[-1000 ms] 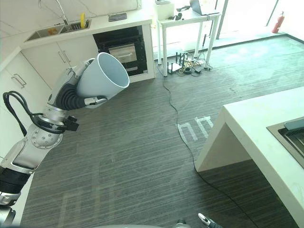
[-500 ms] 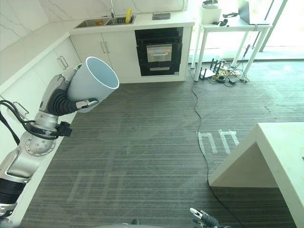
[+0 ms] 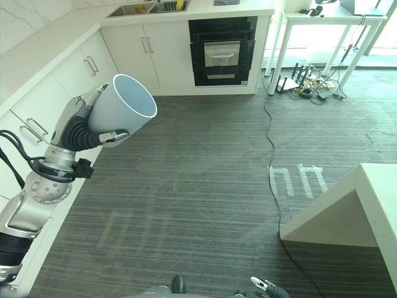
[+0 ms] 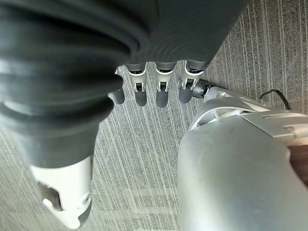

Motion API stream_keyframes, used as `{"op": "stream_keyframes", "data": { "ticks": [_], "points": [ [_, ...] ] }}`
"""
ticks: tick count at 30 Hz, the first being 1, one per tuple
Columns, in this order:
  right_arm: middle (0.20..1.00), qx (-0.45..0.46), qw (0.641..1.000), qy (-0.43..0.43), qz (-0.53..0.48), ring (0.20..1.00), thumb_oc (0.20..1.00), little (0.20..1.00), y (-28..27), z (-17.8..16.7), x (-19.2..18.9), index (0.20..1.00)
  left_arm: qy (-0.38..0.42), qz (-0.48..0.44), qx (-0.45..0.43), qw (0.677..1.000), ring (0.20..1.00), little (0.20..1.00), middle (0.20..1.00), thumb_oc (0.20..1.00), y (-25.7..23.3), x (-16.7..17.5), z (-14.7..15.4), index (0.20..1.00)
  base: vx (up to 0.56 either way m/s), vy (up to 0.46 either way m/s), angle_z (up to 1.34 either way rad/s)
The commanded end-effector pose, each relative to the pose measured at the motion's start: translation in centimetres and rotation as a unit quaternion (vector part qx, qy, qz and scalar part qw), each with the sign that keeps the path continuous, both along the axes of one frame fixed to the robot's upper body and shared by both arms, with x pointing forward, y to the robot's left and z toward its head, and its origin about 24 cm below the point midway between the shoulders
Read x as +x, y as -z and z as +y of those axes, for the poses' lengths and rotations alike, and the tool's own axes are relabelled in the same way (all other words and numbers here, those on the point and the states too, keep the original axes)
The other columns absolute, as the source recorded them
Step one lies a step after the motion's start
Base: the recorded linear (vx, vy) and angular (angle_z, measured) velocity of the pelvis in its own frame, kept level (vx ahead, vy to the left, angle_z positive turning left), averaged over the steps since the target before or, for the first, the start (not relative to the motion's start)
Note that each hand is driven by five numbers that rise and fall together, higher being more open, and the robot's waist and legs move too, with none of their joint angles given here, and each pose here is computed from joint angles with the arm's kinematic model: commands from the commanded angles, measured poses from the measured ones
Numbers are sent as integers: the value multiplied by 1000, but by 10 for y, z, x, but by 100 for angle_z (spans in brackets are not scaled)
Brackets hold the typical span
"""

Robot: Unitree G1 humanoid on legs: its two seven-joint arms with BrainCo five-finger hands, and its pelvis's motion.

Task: Place the dishes in the dishwasher.

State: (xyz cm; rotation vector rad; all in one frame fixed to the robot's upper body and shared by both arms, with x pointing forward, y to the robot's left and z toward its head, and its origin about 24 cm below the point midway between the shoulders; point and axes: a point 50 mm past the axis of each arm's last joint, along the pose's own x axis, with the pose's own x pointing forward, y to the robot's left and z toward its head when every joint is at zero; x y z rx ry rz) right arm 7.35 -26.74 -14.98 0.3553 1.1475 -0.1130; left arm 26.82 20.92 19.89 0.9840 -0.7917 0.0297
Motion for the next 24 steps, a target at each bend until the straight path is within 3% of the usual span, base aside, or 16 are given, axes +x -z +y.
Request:
{"op": "stream_keyframes", "data": {
  "ticks": [1, 3, 9, 13, 18, 24],
  "points": [
    [1000, 16, 993, 114, -25, 1000, 1000, 1000, -8, -15, 19, 1000, 32, -75, -39, 996, 200, 200, 200, 200, -27, 25, -29, 200, 4, 25, 59],
    [1000, 36, 989, 141, -33, 1000, 1000, 1000, -5, -7, 18, 1000, 28, -67, -44, 996, 200, 200, 200, 200, -26, 27, -29, 200, 76, 4, 22],
    [1000, -6, 997, 31, -71, 1000, 1000, 1000, -7, 2, 34, 1000, 12, -44, -31, 998, 200, 200, 200, 200, -32, 30, -21, 200, 96, -122, 5],
    [1000, -30, 995, 13, -92, 1000, 1000, 1000, -16, -9, 49, 1000, 31, -42, -23, 998, 200, 200, 200, 200, -35, 25, -18, 200, 157, -30, 16],
    [1000, -55, 989, -19, -134, 1000, 1000, 1000, -24, -12, 65, 1000, 43, -39, -24, 998, 200, 200, 200, 200, -25, 22, -21, 200, 326, 260, 11],
    [1000, -62, 977, -30, -202, 1000, 1000, 1000, -30, 11, 83, 1000, 57, -34, 3, 998, 200, 200, 200, 200, -9, 19, -30, 200, 316, 410, -38]
  ]
}}
